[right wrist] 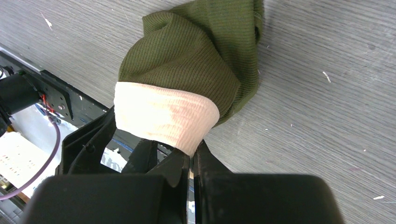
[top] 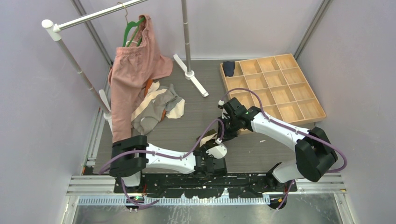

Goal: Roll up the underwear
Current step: Flatten out the underwear at the center of the board.

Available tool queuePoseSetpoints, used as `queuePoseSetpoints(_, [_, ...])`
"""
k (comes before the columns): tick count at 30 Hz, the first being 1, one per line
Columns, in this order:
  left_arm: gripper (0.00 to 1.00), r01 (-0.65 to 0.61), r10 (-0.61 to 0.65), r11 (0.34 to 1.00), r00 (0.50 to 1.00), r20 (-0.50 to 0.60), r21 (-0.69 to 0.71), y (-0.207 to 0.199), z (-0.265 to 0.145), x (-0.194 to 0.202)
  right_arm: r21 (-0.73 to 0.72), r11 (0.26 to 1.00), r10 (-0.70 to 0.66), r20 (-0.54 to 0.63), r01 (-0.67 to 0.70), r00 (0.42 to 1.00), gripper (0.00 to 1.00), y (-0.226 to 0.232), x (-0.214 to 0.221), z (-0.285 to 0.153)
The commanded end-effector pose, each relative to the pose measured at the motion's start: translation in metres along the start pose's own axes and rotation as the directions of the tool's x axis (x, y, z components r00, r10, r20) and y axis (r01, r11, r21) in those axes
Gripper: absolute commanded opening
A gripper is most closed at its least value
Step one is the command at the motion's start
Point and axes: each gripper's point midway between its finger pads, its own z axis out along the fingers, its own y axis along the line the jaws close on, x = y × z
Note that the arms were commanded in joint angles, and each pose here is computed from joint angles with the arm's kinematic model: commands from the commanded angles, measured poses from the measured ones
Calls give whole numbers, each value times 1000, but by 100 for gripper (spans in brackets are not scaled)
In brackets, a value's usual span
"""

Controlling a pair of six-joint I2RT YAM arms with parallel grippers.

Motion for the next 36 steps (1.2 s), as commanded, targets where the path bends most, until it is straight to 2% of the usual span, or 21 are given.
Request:
queuePoseSetpoints(1, [55, 34, -35, 999, 999, 29, 36, -7, -5, -6, -12, 1000, -2, 7, 2, 1000, 1, 2, -3, -1])
queuePoseSetpoints(8, [42, -1, 0, 1000, 1000, 19, 20, -12, 0, -8, -7, 1000, 0, 3, 0, 1000, 1, 1, -1, -2])
queuePoseSetpoints(12, [32, -18, 18, 1000, 1000, 6, -18, -1, -1, 0, 0, 1000, -1, 5, 1, 1000, 1, 0, -2, -3])
queuePoseSetpoints(14, [24, -19, 19, 999, 1000, 4, -40, 6, -3, 3, -3, 1000, 0, 11, 0, 1000, 1, 1, -3, -4])
queuePoseSetpoints(18, [2, 18, -16, 998, 999, 34, -66, 21, -13, 3, -9, 1000, -6, 33, 6, 999, 1, 5, -6, -11])
queuePoseSetpoints(25, [1, 202, -199, 979, 962, 185, 4, 44, -43, -22, -23, 999, -42, 50, 43, 998, 1, 12, -4, -31])
queuePoseSetpoints(31, [1, 392, -417, 909, 851, 321, 143, 87, -88, -40, -79, 986, -142, 66, 147, 988, 1, 27, 9, -64])
queuePoseSetpoints(36, [1, 461, -512, 859, 771, 378, 222, 127, -132, -45, -164, 948, -270, 32, 271, 962, 1, 60, 37, -91])
